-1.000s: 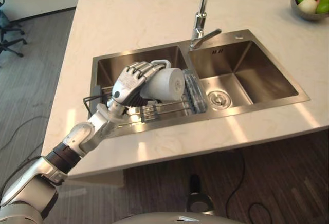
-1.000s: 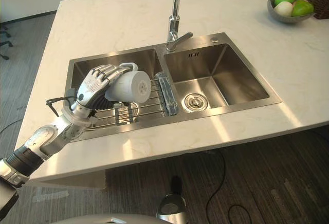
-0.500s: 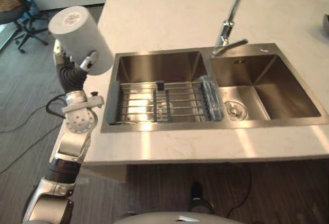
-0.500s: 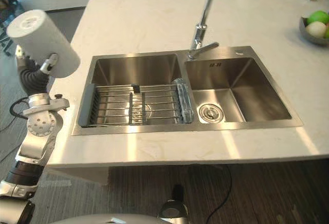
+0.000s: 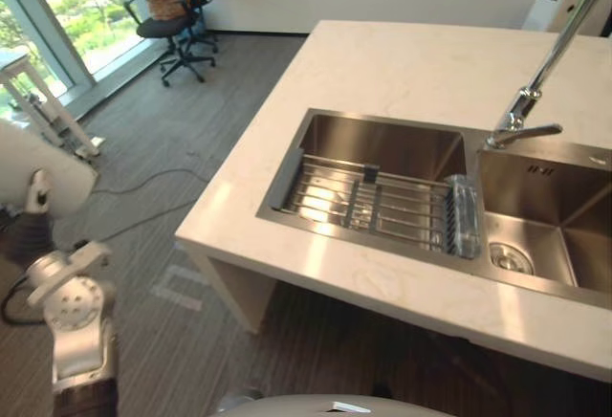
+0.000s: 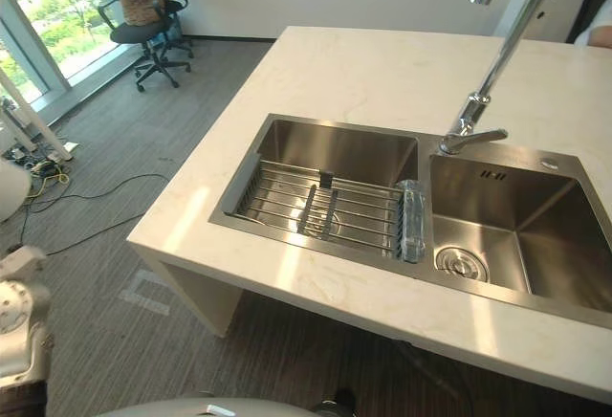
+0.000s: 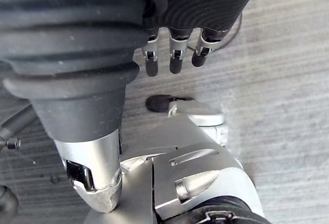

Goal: Walk over to the sink, pick up the cup, carry it to the dishwasher, place the cup inside the dishwasher, then close the dishwasher door

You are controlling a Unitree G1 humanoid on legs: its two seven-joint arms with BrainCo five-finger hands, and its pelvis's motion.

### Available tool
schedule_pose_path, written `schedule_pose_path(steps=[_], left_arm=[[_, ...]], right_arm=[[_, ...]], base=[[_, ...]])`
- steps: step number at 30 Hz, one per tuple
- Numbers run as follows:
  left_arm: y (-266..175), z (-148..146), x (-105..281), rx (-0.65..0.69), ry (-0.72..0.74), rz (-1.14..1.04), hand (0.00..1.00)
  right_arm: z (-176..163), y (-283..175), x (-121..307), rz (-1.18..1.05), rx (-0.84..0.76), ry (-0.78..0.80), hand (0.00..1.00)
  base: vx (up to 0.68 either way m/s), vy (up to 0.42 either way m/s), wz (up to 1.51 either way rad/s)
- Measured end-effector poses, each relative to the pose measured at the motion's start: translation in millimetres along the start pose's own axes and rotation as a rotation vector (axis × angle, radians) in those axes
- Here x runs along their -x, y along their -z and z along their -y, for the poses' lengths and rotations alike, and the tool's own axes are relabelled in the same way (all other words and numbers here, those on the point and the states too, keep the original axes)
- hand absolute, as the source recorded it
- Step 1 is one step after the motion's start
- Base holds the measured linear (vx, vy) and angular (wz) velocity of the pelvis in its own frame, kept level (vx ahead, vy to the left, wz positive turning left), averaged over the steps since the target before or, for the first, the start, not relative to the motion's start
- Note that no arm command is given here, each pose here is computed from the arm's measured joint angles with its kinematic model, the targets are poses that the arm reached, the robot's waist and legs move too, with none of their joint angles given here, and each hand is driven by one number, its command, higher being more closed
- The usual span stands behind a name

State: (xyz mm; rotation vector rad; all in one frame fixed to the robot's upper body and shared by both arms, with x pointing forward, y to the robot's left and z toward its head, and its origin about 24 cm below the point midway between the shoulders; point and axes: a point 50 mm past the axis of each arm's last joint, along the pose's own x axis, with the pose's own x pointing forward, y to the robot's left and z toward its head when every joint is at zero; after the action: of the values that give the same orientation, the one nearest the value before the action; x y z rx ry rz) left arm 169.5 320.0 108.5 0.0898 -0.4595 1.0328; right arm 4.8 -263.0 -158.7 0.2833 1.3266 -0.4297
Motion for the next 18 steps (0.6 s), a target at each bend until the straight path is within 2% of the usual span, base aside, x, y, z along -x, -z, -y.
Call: schedule_pose_path(steps=[2,6,8,13,18], left_arm=[[7,-25,-1,-0.092,-0.053,-0.016,1.0],[16,-37,3,-0.168,-0.052,-0.051,1.0],[18,-30,1,-0.168,-0.026,-0.048,1.0],[13,15,8,-0.051,0.151,-0.027,1.0],[-4,26,12,0.0,0.177,0.034,1.0]], right_arm=[[2,3,1,-0.031,0.016,0.009,0.0],[3,9,1,-0.073,0.04,0.025,0.0],[7,18,3,-0.097,0.049,0.037,0.0],[16,19,7,-0.042,-0.026,0.085,0.0],[-20,-19,-4,0.054,0.008,-0.005,0.0]], base=[[0.02,-0.036,0.67],[0.07,-0.019,1.47],[0.09,0.043,2.18],[0.15,0.144,2.39],[0.03,0.145,0.44]])
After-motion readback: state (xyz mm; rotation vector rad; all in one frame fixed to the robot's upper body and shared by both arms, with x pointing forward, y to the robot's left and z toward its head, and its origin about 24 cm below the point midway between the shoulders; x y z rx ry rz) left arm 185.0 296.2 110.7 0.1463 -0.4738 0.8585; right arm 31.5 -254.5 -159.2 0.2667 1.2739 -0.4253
